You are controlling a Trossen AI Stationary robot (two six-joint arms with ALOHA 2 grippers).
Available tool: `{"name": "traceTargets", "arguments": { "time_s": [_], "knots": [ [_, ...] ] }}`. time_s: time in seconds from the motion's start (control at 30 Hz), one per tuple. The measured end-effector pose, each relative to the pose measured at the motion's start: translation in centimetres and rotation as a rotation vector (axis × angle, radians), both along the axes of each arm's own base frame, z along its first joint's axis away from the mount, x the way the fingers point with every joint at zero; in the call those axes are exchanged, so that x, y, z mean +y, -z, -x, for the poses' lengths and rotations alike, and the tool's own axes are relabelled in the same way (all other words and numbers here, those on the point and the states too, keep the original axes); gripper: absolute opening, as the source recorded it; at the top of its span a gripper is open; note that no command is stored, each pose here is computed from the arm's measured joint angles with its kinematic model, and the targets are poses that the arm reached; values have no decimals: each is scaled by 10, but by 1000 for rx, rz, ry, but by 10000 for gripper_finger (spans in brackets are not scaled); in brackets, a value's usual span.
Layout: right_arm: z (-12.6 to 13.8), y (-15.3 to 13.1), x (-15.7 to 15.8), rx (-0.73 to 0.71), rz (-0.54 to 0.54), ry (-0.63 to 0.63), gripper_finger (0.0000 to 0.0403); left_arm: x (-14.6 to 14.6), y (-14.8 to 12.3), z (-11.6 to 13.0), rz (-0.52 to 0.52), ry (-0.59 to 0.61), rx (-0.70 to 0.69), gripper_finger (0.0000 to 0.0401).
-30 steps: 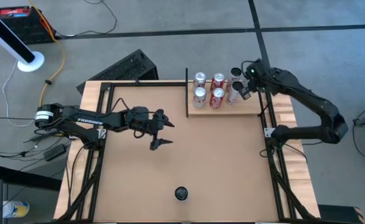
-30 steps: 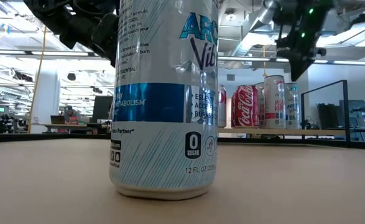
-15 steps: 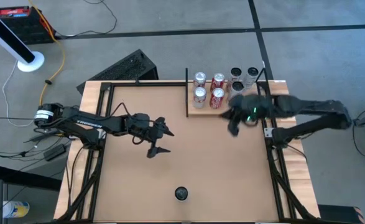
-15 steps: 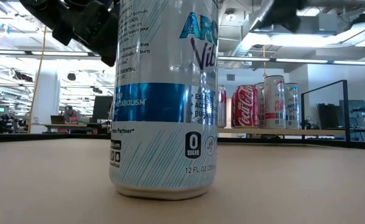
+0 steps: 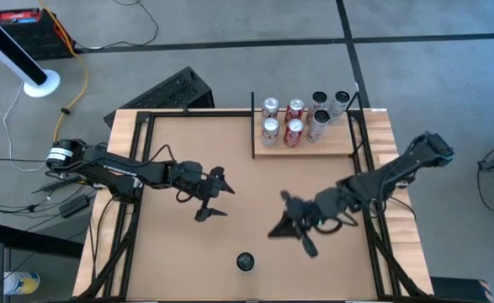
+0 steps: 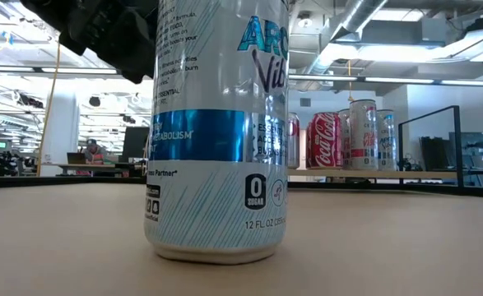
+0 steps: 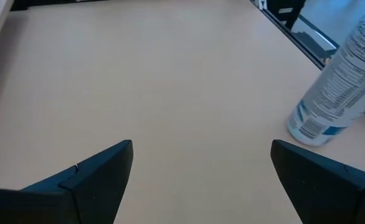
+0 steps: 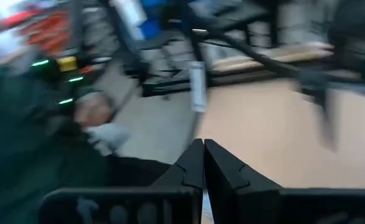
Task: Place canned beverage on shelf
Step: Put the white-blue soda can on the shelf aligned with the other white-blue soda can
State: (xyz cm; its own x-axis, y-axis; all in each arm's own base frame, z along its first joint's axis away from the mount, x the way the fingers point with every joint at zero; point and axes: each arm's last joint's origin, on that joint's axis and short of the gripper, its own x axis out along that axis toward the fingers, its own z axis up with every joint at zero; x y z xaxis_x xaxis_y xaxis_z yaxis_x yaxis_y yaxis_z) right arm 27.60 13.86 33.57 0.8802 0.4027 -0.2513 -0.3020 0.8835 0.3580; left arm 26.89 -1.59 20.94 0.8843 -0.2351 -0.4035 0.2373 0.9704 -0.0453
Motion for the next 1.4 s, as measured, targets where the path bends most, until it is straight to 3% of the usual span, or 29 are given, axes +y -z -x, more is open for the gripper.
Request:
{"name": "traceTargets", "arguments": {
  "time_s": [0.27,0.53,0.7,0.97,1.13,1.4],
  "knots": [
    [-38,40,49,-257,223,-154,38,-1,-1,0,2,3,-11,366],
    [-84,55,57,-293,322,-127,85,-1,-1,0,11,2,-11,366],
    [-101,48,61,-205,359,-135,160,-1,-1,0,12,2,-7,366],
    [-97,29,64,-10,378,-163,283,-1,0,0,7,11,0,366],
    [-94,35,65,54,400,-176,320,-1,-1,0,5,12,-9,366],
    [-96,48,65,113,421,-164,346,-1,-1,-1,5,11,-16,366]
  ]
}}
